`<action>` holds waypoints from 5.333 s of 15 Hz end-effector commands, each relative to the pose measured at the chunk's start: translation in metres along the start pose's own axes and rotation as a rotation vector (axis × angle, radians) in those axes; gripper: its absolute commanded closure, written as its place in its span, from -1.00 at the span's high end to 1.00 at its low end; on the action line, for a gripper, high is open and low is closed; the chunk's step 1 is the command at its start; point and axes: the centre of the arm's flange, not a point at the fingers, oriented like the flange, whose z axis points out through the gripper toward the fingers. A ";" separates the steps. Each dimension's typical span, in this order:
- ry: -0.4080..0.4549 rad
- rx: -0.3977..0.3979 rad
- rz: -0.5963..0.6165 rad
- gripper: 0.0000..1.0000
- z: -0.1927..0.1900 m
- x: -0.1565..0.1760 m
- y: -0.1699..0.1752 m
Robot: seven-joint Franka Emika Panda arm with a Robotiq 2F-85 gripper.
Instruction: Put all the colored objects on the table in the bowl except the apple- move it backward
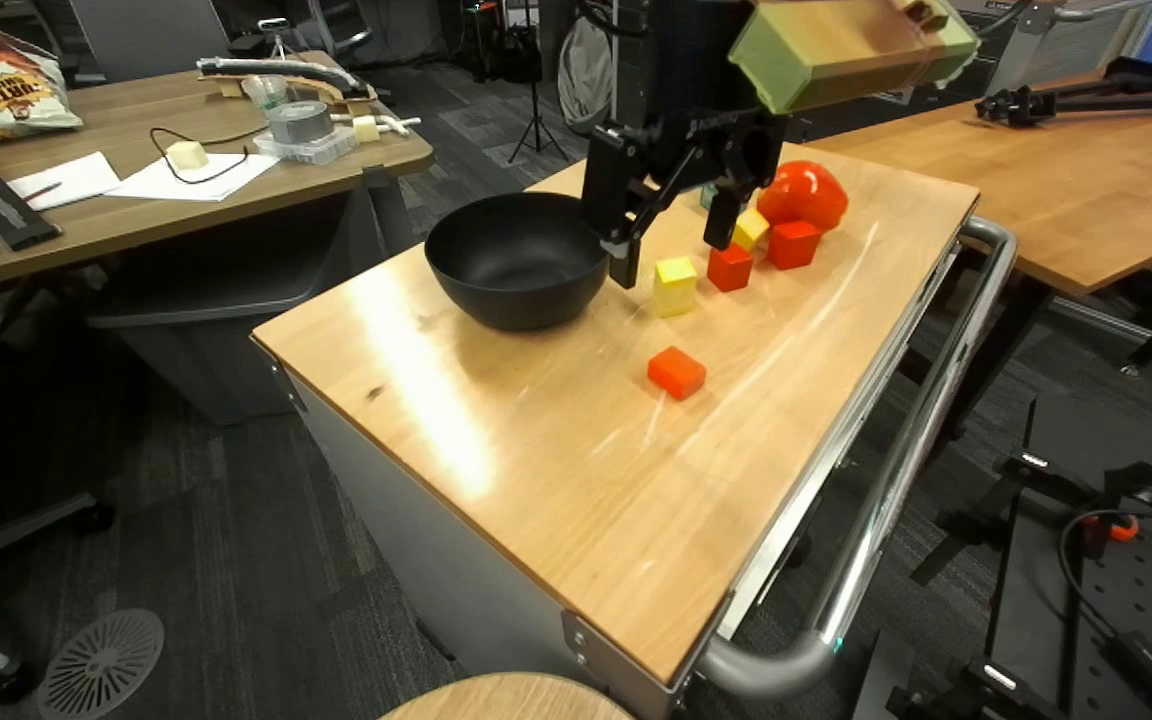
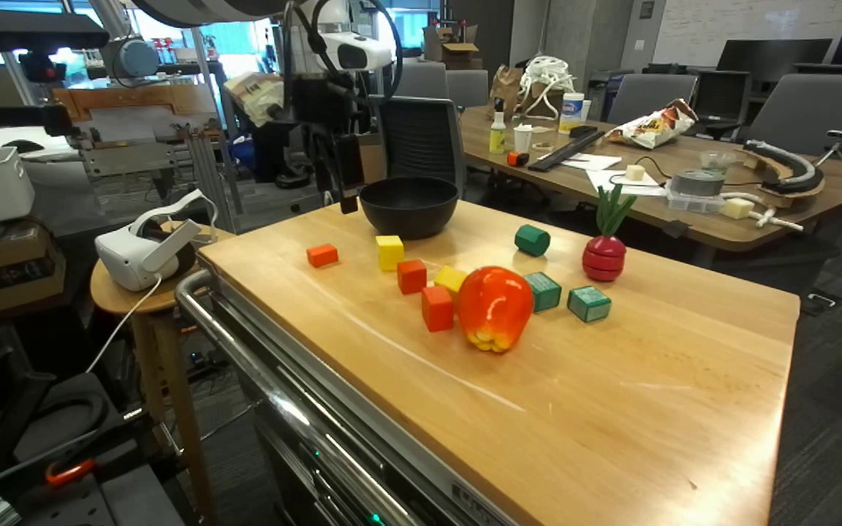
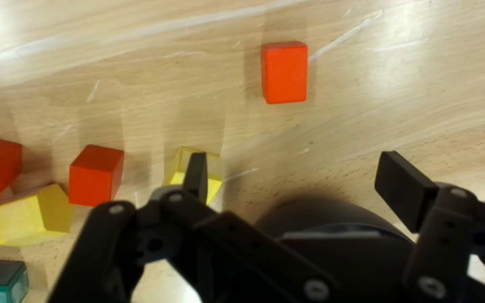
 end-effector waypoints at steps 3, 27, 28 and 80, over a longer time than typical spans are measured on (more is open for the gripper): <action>0.036 -0.064 0.007 1.00 0.009 0.003 -0.011; -0.027 0.041 0.111 -0.74 0.048 0.053 0.054; -0.025 0.054 0.097 -0.74 0.040 0.050 0.052; -0.290 0.059 -0.113 1.00 -0.006 -0.010 0.014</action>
